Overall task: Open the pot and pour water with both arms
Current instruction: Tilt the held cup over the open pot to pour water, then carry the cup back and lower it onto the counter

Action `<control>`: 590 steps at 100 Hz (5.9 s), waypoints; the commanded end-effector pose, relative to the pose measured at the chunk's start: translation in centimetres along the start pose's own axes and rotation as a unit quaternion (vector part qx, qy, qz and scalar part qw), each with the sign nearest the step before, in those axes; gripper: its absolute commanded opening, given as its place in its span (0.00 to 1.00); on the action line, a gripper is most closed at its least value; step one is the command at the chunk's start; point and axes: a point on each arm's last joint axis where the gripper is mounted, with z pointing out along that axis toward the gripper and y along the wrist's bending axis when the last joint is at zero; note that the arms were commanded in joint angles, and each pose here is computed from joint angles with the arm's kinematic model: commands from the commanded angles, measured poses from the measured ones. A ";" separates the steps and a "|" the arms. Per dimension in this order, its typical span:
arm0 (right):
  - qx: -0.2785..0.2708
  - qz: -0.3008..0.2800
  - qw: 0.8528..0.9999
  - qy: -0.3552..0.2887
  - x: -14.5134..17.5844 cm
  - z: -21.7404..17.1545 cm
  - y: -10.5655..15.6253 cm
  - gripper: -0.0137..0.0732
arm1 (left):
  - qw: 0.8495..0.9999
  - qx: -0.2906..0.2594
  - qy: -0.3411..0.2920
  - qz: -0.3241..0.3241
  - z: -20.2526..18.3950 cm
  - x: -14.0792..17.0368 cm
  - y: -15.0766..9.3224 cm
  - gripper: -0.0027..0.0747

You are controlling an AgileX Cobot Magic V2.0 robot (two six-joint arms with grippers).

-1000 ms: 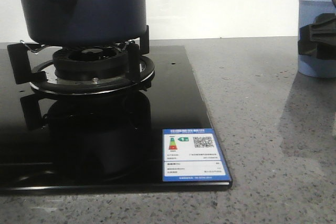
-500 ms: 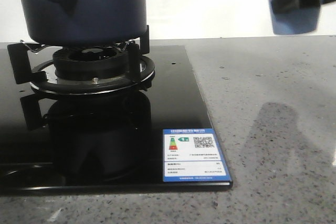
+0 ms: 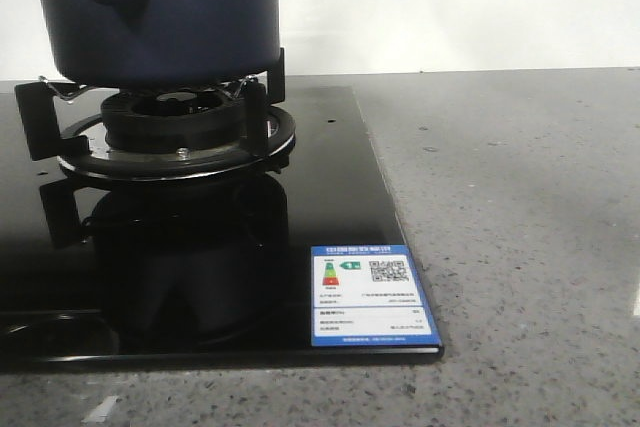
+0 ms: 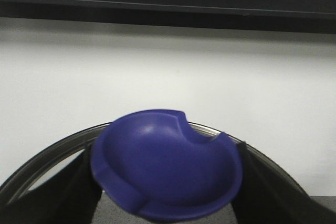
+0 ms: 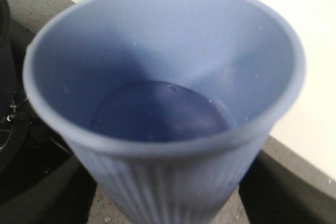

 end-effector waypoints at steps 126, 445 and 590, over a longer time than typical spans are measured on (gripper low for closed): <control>0.103 -0.417 0.900 -0.072 -7.5 3.2 5.4 0.54 | 0.999 0.037 -0.027 -0.003 -1.1 -1.9 -0.6 0.55; 0.202 0.107 0.969 -0.090 -2.5 -10.0 -5.6 0.54 | 0.980 0.196 -0.008 -0.037 -1.7 -1.7 -3.5 0.55; 0.038 0.179 0.977 -0.107 19.0 1.5 -5.0 0.54 | 0.978 0.205 -0.008 -0.040 -1.8 -1.7 -3.6 0.55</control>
